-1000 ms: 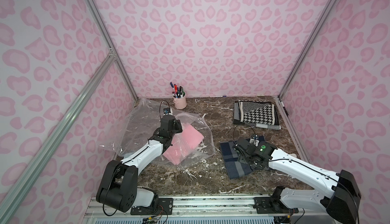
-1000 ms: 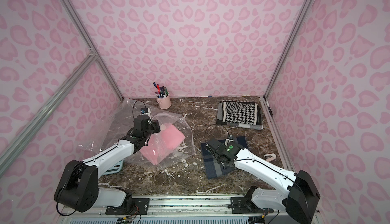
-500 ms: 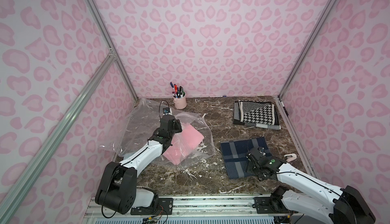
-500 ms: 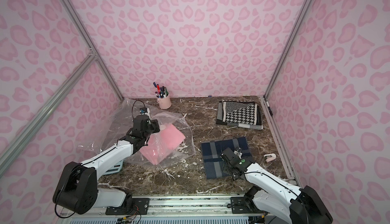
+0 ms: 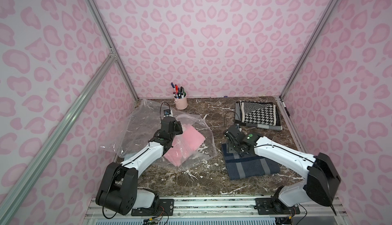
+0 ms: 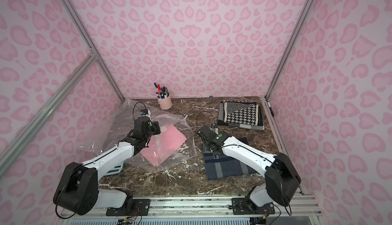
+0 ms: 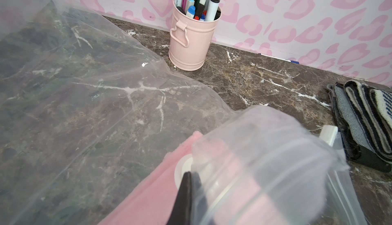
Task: Take the blanket out of the vacuum bag
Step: Pick up the blanket at the center of the board, then place the blanket at the corner of the board.
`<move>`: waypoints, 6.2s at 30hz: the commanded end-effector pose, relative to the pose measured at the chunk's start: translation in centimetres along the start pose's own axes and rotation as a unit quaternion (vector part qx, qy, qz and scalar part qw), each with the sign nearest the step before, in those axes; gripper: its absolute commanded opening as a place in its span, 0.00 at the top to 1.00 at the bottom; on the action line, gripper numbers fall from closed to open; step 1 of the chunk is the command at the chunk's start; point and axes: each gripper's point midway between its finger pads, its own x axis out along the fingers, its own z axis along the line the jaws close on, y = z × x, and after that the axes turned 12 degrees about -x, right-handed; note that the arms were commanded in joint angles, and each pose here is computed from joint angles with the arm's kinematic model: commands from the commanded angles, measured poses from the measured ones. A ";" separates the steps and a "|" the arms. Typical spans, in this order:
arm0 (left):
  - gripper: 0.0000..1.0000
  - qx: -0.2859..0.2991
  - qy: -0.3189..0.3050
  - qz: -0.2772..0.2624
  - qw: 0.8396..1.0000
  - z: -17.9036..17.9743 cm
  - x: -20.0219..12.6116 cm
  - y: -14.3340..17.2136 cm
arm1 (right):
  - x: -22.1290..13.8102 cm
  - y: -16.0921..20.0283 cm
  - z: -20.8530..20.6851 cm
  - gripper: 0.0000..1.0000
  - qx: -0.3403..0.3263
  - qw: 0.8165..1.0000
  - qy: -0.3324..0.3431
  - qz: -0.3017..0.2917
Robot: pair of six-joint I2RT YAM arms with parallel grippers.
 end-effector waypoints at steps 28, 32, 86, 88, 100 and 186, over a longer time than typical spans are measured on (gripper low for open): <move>0.96 -0.047 -0.064 0.013 0.997 4.6 1.0 0.0 | 5.9 6.6 2.7 0.06 -0.121 0.990 -0.070 0.032; 0.96 -0.048 -0.062 0.017 0.997 4.5 1.1 0.1 | 6.9 7.7 2.8 0.06 -0.126 0.988 -0.072 0.054; 0.96 -0.049 -0.038 0.030 0.998 4.3 1.4 1.6 | -1.2 5.9 6.4 1.00 0.035 0.912 -0.409 -0.002; 0.96 -0.049 -0.038 0.030 0.998 4.3 1.4 1.6 | -1.7 4.8 5.4 1.00 0.045 0.913 -0.405 -0.020; 0.96 -0.052 -0.021 0.033 0.998 3.6 1.2 1.4 | -5.8 -4.9 -1.5 1.00 0.068 0.919 -0.353 -0.161; 0.96 -0.038 -0.026 0.063 0.997 3.1 3.7 2.1 | -8.0 -17.8 -43.1 1.00 0.271 0.875 -0.134 -0.378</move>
